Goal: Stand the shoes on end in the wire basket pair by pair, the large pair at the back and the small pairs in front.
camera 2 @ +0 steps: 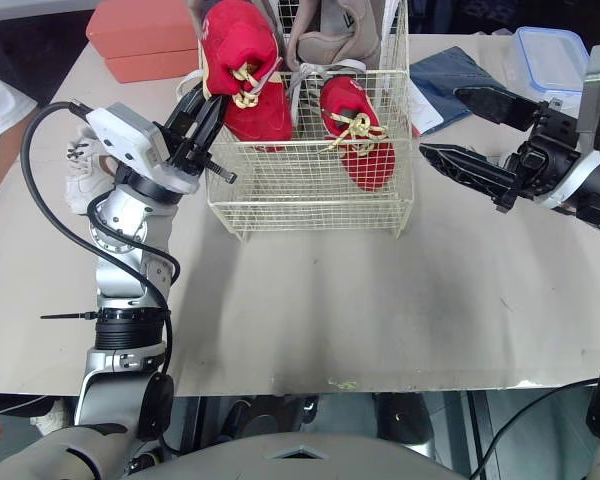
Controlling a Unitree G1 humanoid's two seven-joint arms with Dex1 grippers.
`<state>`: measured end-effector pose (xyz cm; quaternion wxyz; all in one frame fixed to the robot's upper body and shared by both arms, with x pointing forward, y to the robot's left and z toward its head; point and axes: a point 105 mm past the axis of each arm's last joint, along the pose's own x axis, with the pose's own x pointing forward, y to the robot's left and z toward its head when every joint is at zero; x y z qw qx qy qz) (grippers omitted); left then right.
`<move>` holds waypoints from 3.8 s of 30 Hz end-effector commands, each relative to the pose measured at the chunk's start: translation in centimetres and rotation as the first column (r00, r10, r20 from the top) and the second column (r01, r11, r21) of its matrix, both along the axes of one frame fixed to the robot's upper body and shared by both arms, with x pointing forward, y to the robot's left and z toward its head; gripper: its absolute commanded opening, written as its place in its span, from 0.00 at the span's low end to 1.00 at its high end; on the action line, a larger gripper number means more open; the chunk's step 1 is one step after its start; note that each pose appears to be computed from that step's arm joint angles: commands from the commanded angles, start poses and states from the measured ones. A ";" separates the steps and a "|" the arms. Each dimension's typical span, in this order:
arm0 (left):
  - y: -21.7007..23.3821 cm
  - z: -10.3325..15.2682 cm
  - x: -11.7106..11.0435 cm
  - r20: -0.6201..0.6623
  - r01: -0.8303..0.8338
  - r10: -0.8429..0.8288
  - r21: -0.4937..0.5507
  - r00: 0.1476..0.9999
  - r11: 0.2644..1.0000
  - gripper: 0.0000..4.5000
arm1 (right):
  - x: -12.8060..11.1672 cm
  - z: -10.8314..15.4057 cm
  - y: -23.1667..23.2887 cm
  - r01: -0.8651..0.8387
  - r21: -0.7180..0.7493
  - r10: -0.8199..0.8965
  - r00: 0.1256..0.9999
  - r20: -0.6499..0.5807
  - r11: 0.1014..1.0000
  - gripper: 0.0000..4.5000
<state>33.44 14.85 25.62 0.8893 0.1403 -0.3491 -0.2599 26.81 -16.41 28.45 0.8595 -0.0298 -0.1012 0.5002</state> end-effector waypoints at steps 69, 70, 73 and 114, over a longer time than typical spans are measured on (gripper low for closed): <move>-3.4 4.0 -11.5 -0.646 0.682 -0.423 0.211 0.635 0.701 0.99 | 8.0 -12.6 -22.3 0.664 -0.259 -0.712 0.667 -0.221 0.702 1.00; -3.4 4.0 -11.5 -0.646 0.676 -0.417 0.213 0.640 0.706 1.00 | 8.0 -12.7 -22.4 0.660 -0.266 -0.711 0.666 -0.226 0.702 0.88; -3.4 3.9 -11.4 -0.644 0.669 -0.411 0.217 0.645 0.710 1.00 | 7.9 -12.9 -22.3 0.649 -0.273 -0.704 0.671 -0.232 0.710 0.60; -3.7 3.5 -9.4 -0.622 0.712 -0.472 0.207 0.625 0.671 1.00 | 2.0 4.9 -7.6 0.364 -0.309 -0.222 0.885 0.410 0.879 0.01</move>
